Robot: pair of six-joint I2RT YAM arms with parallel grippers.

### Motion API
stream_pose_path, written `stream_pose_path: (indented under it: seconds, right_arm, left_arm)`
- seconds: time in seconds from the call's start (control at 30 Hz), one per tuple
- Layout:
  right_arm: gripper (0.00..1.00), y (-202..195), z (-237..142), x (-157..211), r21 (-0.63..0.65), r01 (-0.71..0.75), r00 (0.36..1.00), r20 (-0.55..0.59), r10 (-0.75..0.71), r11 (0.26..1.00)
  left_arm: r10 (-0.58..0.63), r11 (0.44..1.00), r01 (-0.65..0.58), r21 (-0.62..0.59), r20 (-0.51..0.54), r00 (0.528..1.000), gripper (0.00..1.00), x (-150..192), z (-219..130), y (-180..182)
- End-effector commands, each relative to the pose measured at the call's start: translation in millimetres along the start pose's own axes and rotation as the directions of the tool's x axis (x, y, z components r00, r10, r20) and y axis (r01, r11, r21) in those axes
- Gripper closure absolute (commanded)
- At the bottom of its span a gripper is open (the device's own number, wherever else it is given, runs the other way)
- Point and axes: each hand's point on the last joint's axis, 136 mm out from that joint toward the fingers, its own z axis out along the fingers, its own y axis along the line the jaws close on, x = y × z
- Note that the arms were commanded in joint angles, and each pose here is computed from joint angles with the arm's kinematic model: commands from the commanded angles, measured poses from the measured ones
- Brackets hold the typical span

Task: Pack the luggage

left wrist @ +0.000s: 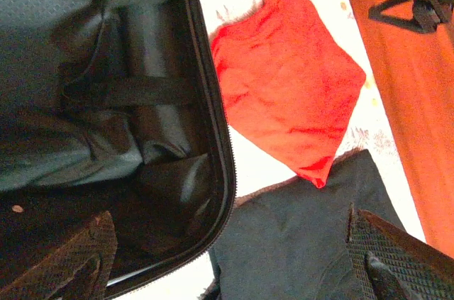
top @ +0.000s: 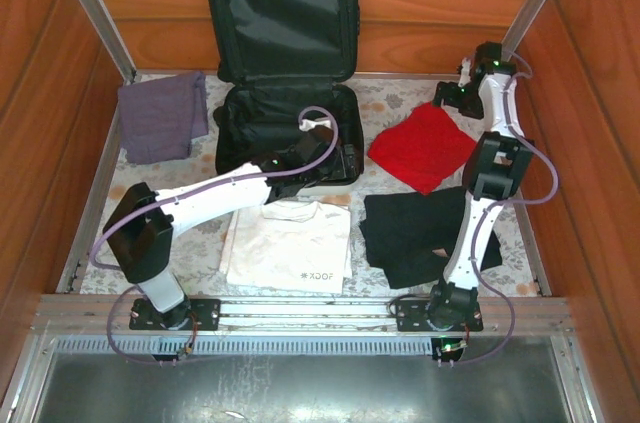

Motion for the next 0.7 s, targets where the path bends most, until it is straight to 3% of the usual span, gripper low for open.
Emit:
stream_pose_path:
  seconds: [0.0,0.23,0.4,0.5,0.57,0.67]
  right_arm:
    - [0.00,-22,12,4,0.077,0.064,0.997,-0.047,-0.060,0.995]
    - [0.09,-48,49,18,0.178,0.076,0.991,-0.123,-0.055,0.981]
    - [0.21,-58,62,34,0.228,0.048,0.985,-0.172,-0.009,0.972]
    - [0.41,-69,63,45,0.290,0.036,0.980,-0.198,0.023,0.956]
    - [0.62,-85,58,59,0.382,-0.004,0.971,-0.219,0.094,0.924]
    - [0.83,-99,43,84,0.464,-0.094,0.938,-0.256,0.235,0.881]
  left_arm:
    - [0.024,0.999,-0.023,0.028,-0.066,0.998,0.12,11,10,-11]
    - [0.033,0.997,-0.025,0.066,-0.125,0.992,0.12,22,28,-25]
    - [0.063,0.997,-0.056,0.059,-0.118,0.991,0.12,19,29,-27]
    - [0.086,0.996,-0.082,0.042,-0.102,0.991,0.12,15,26,-25]
    - [0.093,0.996,-0.092,0.021,-0.094,0.991,0.12,12,24,-22]
    - [0.106,0.994,-0.106,0.004,-0.104,0.989,0.12,14,22,-18]
